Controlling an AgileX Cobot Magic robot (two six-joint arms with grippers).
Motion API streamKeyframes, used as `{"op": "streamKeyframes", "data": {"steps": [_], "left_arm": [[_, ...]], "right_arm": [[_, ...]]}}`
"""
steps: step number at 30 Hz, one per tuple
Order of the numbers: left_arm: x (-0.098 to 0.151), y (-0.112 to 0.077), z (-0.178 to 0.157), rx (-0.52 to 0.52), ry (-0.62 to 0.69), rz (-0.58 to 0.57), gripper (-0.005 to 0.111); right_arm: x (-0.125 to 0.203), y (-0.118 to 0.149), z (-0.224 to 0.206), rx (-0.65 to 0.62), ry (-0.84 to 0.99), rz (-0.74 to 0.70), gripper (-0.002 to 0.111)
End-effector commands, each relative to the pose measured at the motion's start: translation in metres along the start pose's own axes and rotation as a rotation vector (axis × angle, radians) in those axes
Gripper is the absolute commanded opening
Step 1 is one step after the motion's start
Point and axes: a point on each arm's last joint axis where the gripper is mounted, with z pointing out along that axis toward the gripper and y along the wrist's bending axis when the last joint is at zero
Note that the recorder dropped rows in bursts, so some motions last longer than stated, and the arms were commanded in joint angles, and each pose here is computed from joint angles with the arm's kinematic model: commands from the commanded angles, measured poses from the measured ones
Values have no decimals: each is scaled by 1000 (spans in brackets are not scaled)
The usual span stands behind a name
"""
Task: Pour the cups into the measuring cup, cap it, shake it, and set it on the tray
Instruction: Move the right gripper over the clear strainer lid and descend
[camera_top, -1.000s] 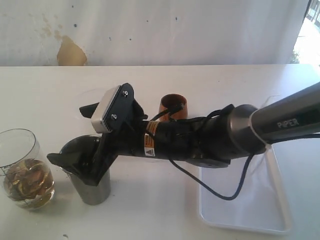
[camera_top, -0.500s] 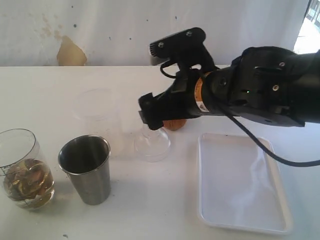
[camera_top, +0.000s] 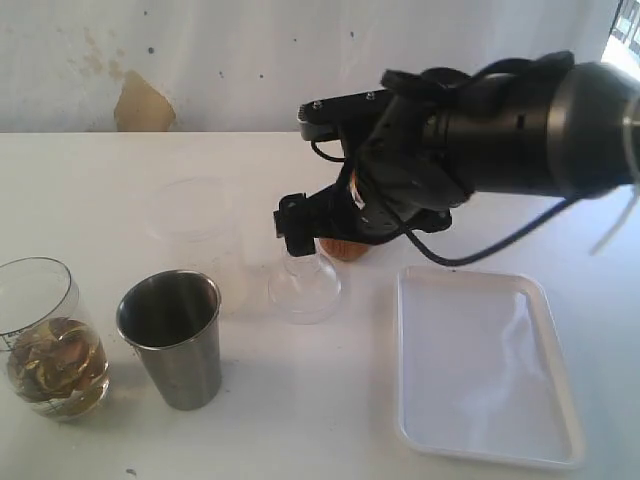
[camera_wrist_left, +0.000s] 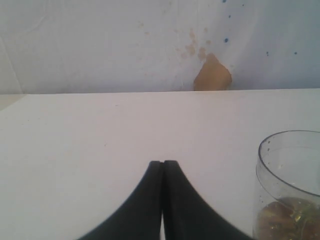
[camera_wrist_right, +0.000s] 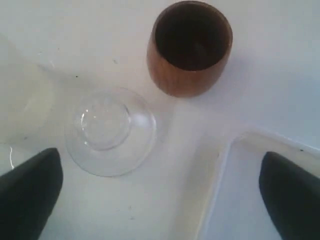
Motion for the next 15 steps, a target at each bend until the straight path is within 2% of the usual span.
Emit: {"op": "streamKeyframes", "data": {"steps": [1, 3, 4, 9, 15], "left_arm": [[1, 0, 0, 3, -10, 0, 0], [1, 0, 0, 3, -10, 0, 0], [1, 0, 0, 3, -10, 0, 0], [1, 0, 0, 3, -10, 0, 0], [1, 0, 0, 3, -10, 0, 0]], "right_arm": [[-21, 17, 9, -35, 73, 3, 85], [-28, 27, 19, -70, 83, -6, 75], [-29, 29, 23, -69, 93, -9, 73], [-26, 32, 59, -3, 203, -7, 73], [-28, 38, 69, -42, 154, -33, 73]]}}
